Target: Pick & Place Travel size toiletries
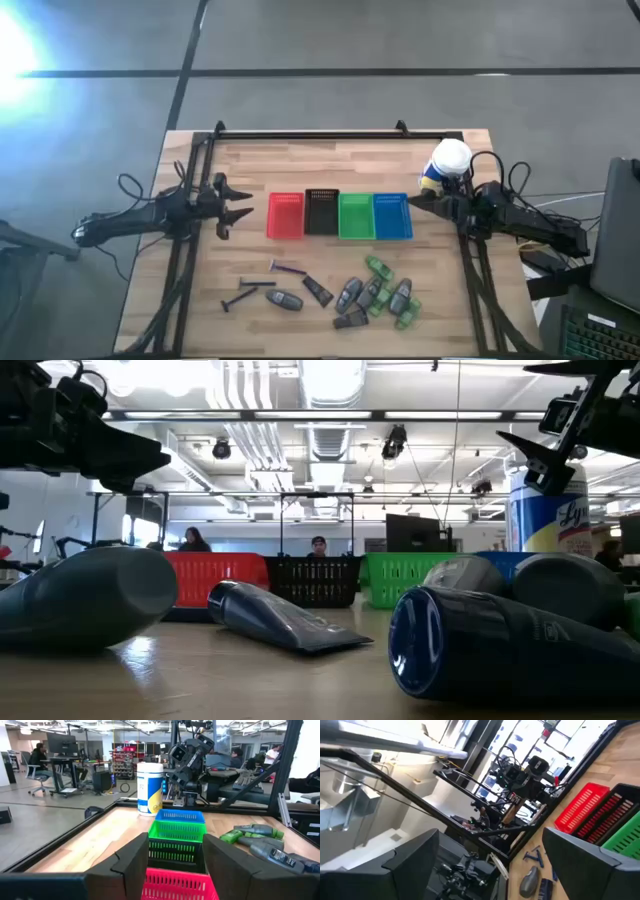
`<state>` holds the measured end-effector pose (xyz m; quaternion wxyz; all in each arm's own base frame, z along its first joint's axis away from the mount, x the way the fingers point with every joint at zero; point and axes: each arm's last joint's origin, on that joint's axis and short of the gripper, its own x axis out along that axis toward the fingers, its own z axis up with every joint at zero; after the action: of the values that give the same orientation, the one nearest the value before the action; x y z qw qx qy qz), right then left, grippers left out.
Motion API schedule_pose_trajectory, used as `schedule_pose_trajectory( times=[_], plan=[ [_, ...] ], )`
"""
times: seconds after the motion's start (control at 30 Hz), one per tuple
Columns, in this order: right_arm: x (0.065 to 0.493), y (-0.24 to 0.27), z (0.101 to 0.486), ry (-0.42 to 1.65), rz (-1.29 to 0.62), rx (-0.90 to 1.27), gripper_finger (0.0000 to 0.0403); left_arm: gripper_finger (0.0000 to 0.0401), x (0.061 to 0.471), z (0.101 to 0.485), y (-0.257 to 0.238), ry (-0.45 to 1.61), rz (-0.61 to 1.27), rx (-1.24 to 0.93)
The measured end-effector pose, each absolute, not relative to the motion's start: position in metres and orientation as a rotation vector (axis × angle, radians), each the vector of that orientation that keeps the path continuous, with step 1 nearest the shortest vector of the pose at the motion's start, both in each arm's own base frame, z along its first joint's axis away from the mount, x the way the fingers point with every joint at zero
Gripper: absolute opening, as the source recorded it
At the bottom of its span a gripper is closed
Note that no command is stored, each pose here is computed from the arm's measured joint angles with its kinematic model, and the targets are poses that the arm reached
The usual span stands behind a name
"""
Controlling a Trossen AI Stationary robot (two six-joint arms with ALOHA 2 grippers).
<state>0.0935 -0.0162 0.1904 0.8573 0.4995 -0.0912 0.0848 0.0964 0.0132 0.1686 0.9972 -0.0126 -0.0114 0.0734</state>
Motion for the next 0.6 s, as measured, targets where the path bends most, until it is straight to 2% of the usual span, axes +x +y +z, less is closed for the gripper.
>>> schedule_pose_trajectory(
  times=[0.23, 0.6],
  plan=[
    [0.0936, -0.0163, 0.1896, -0.186, 0.173, 1.047, 0.0359, 0.0193, 0.0964, 0.1686, 0.0132, -0.023, 0.147, -0.026],
    [0.0936, -0.0163, 0.1895, -0.185, 0.172, 1.047, 0.0328, 0.0193, 0.0964, 0.1686, 0.0132, -0.023, 0.147, -0.026]
  ],
)
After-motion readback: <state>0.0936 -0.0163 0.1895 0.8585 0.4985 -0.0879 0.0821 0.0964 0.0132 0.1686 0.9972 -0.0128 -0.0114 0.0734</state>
